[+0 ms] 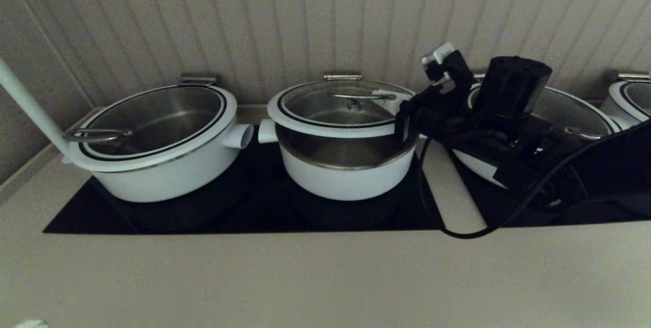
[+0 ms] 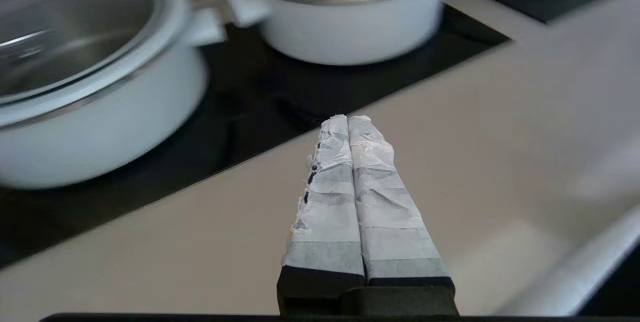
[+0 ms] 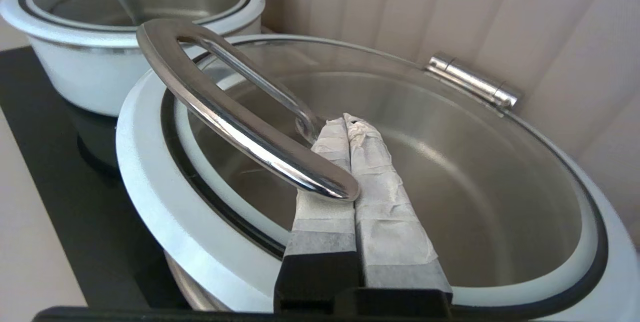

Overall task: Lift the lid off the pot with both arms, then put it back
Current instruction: Hold the pot lid with the left arm

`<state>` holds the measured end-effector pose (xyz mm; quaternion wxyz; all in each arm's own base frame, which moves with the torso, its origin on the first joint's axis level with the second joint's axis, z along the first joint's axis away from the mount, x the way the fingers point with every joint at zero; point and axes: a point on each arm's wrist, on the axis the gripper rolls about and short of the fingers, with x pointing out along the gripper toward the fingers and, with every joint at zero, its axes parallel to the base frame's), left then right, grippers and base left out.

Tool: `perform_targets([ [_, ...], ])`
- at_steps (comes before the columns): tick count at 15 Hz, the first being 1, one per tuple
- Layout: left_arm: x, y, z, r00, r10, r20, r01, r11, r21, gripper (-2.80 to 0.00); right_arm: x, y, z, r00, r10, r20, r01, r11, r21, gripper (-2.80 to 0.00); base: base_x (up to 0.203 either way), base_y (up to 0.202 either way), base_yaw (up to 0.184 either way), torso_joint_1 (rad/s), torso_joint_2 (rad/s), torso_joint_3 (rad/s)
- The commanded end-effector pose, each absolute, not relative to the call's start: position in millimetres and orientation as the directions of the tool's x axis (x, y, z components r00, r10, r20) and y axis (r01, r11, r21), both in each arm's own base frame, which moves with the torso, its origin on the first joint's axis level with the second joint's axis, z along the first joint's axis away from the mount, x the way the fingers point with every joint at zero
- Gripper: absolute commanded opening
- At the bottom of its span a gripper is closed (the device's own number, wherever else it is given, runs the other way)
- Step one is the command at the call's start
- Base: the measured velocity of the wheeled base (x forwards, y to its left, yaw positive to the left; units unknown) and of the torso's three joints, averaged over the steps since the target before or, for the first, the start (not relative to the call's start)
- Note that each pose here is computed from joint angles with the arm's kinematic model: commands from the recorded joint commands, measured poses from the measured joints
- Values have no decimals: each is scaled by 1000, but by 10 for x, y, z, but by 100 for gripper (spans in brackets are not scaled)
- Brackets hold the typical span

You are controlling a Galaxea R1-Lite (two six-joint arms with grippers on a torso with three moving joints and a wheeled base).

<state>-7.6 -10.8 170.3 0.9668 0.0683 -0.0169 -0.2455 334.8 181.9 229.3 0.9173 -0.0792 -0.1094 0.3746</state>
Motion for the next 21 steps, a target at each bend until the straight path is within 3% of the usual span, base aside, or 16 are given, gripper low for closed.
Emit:
perform_targets([
  [1, 211, -112, 1768, 863, -497, -92, 505, 856, 114, -280, 3353, 1824, 2312, 692, 706, 151, -669, 706, -232, -280, 0, 0, 0, 0, 0, 0],
  [14, 1519, -583, 1721, 656, -717, -235, 743, 668, 37, -280, 3522, 1919, 2383, 690, 708, 153, -671, 704, -232, -280, 0, 0, 0, 0, 0, 0],
  [21, 2084, -803, 1665, 657, -703, -272, 735, 677, 26, -280, 3582, 1951, 2348, 690, 708, 151, -672, 704, -232, -280, 0, 0, 0, 0, 0, 0],
])
